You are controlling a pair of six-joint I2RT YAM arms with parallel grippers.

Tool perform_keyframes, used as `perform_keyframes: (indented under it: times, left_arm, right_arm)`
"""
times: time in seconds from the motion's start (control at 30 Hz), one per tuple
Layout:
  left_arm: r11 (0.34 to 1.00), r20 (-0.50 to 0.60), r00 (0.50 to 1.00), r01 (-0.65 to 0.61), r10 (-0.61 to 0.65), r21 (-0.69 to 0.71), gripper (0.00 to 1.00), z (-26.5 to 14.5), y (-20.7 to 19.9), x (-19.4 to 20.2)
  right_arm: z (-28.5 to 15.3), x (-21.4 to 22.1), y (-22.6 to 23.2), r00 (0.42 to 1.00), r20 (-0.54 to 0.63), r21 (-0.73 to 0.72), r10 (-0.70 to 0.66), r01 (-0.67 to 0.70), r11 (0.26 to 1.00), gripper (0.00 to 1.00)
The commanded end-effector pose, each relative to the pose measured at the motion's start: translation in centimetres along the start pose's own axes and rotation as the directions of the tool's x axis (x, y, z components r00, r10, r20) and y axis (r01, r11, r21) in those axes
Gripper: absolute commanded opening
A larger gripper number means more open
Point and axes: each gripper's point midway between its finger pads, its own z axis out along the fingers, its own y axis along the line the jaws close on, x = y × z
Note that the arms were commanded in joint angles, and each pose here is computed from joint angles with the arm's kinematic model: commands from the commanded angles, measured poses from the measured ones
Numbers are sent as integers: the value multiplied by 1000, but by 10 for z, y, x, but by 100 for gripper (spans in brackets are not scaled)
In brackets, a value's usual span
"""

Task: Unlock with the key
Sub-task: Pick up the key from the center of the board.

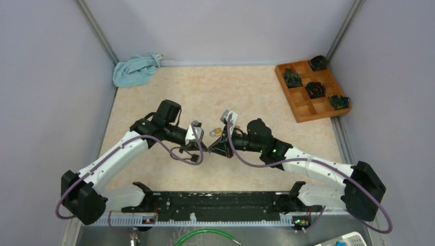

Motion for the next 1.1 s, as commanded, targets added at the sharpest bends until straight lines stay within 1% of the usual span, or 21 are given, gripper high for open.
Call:
perform_keyframes:
  times: [0.0,0.03,0.07,0.1,0.13,0.17,0.2,0.23,0.3,0.37,0.43,0.6,0.9,1.07]
  left_arm:
    - [999,29,999,-30,30,11,0,-1,2,-14]
    - [1000,26,999,-27,27,8,0,-1,3,-13]
    - [1000,24,999,-23,23,5,6,-2,3,-13]
    - [1000,20,1000,-17,17,-1,21,-2,4,-13]
    - [1000,19,1000,-1,1,-9,32,-2,5,-12]
    - [1000,23,1000,6,-6,-17,40,-2,5,-13]
    - [1000,25,1000,15,-14,-19,52,-3,4,-14]
    - [1000,33,999,19,-18,-20,60,-3,2,-16]
    - [999,63,997,34,-33,-14,66,-4,-4,-20]
    - [999,112,993,39,-39,2,66,-4,-10,-28]
    - [997,148,986,67,-70,23,63,-4,-16,-35]
    - [994,176,979,99,-107,56,53,-6,-22,-45]
    - [994,182,978,92,-101,59,25,-10,-30,-46]
    - [993,187,977,92,-103,68,23,-10,-30,-48]
  right_arm:
    - [4,-32,20,997,62,-76,-42,47,996,0]
    - [5,-32,18,997,62,-69,-39,43,997,0]
    - [5,-31,16,998,61,-59,-31,35,998,0]
    - [4,-32,16,997,68,-51,-25,29,998,0]
    - [3,-35,15,996,85,-44,-18,22,999,0]
    - [1,-39,16,994,112,-42,-11,16,999,0]
    - [-1,-42,16,990,141,-41,-2,7,999,0]
    - [-3,-50,19,982,188,-48,5,4,999,0]
    - [-8,-58,25,967,250,-72,44,-27,997,0]
    - [-13,-65,31,947,309,-111,86,-54,992,0]
    - [-17,-69,34,930,348,-137,119,-75,988,0]
    - [-23,-66,28,914,386,-102,126,-93,990,0]
    - [-30,-56,28,926,365,-79,96,-72,994,0]
    - [-31,-56,30,936,345,-79,72,-47,996,0]
